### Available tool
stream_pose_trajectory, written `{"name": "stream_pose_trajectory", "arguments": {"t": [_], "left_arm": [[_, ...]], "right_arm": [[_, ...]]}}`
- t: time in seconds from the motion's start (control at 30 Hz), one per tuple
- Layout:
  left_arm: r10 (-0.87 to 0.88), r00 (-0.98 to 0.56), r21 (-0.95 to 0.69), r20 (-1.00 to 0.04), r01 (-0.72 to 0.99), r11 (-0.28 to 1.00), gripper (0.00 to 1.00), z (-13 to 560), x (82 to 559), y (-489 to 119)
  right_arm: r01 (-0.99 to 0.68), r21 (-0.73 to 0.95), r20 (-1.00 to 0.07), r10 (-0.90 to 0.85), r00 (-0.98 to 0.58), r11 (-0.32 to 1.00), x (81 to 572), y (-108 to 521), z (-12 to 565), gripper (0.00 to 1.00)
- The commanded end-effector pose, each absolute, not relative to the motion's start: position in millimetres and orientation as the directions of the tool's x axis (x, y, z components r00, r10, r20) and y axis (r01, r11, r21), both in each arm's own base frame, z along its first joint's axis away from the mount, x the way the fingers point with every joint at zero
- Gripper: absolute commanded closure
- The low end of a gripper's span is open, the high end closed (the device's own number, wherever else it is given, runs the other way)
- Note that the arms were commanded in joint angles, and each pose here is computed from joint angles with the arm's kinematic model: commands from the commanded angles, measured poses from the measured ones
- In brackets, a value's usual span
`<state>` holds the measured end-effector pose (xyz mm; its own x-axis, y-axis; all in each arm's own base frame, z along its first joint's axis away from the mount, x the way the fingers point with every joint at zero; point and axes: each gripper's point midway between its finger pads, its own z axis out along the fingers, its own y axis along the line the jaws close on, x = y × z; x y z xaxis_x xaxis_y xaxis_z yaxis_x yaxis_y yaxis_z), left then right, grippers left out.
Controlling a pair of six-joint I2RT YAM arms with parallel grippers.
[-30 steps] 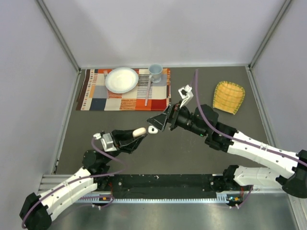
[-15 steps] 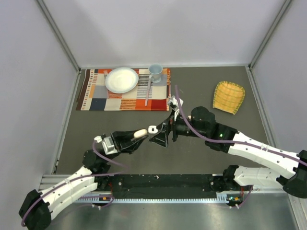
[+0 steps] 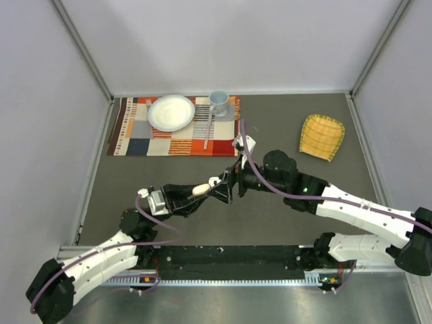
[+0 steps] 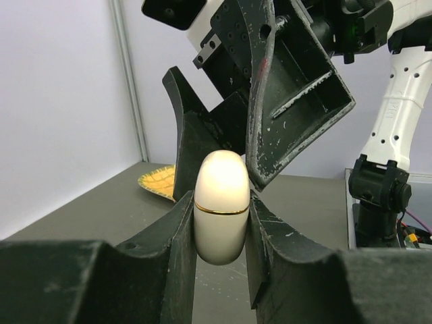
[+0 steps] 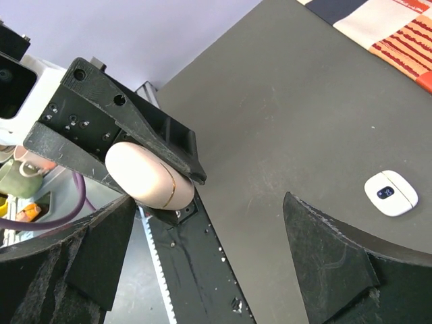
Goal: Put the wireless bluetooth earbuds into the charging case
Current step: Open the charging case.
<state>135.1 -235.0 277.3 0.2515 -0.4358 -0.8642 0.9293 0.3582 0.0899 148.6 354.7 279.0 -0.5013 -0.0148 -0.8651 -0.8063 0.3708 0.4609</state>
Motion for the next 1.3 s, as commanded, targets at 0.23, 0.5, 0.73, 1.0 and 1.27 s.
{"name": "stream_pose_trajectory", "arguments": {"t": [0.23,0.5,0.73,1.0,1.27], "left_arm": [[-0.472,0.236,0.133,-0.850,0.961,0.241,1.00,269,108,-237],[-0.467,0.257,0.190,-0.846,0.964,0.185,1.00,268,95,-238],[-0.443,0.242,0.189,-0.863,0.969,0.162,1.00,261,93,-241],[-0.429,0.231,0.183,-0.873,0.972,0.151,1.00,256,92,-242],[-0.427,0.238,0.165,-0.872,0.966,0.200,1.00,258,100,-239]], "right_arm": [[-0.785,0.441,-0.884,0.058,-0.465,0.435,169,361,288,0.11],[-0.778,0.451,-0.886,0.111,-0.451,0.438,178,361,308,0.10],[-0.772,0.494,-0.866,0.152,-0.476,0.399,179,363,318,0.10],[-0.765,0.512,-0.858,0.188,-0.478,0.390,182,362,326,0.09],[-0.783,0.507,-0.862,0.202,-0.466,0.359,178,361,337,0.09]]}}
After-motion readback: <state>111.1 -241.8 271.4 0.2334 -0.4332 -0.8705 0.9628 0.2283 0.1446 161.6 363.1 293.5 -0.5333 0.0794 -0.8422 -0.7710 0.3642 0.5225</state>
